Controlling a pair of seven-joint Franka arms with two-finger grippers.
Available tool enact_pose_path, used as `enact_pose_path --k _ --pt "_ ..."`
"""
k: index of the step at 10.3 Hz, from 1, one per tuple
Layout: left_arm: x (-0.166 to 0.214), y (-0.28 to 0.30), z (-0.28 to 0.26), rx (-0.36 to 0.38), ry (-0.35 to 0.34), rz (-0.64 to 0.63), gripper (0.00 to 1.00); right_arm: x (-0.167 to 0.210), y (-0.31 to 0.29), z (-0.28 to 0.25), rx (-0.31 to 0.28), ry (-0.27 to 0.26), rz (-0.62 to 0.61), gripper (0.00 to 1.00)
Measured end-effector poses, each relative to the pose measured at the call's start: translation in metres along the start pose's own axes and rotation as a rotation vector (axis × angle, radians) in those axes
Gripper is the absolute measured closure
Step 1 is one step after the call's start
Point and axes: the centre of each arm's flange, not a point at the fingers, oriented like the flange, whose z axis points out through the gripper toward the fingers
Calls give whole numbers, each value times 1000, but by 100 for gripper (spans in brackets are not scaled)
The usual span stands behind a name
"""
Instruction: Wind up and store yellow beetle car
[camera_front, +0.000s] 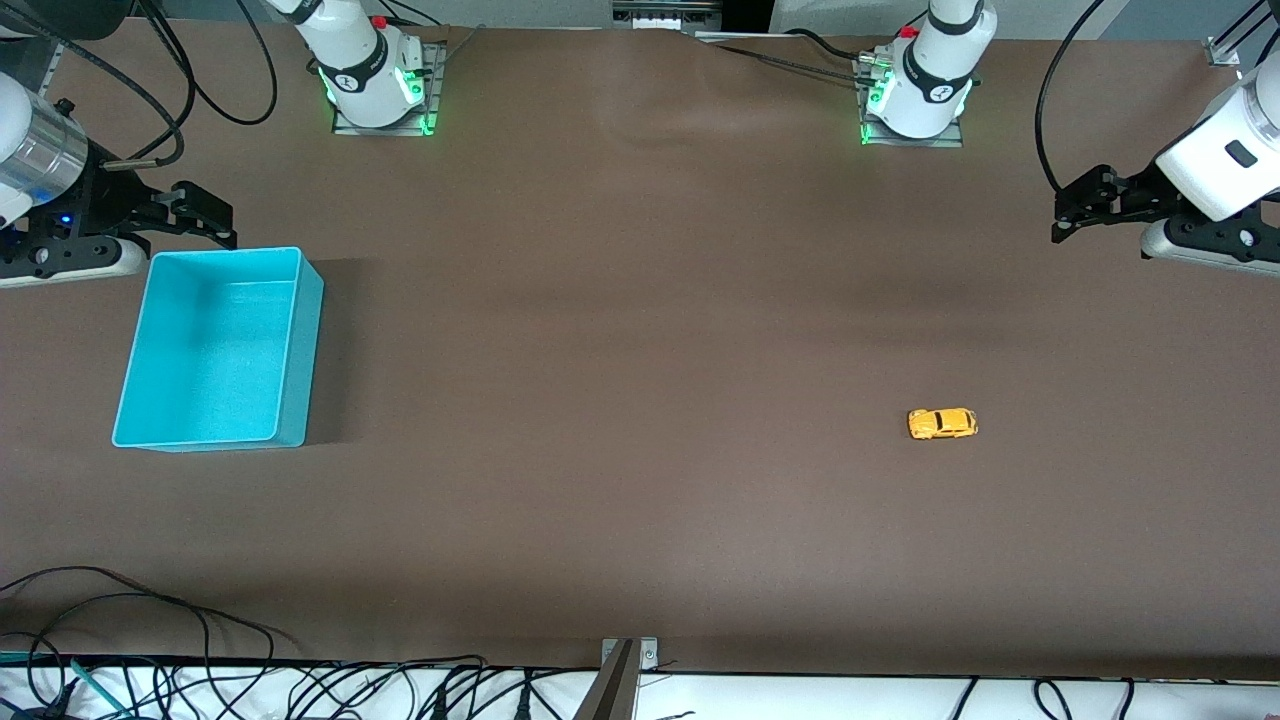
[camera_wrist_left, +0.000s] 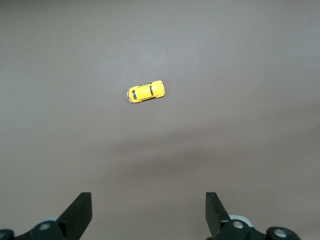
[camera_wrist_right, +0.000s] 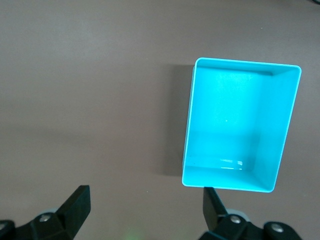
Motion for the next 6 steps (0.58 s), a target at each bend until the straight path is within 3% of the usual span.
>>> enact_pose_path --k 6 --pt "1 -1 1 0 -2 -1 0 0 0 0 0 0 0 0"
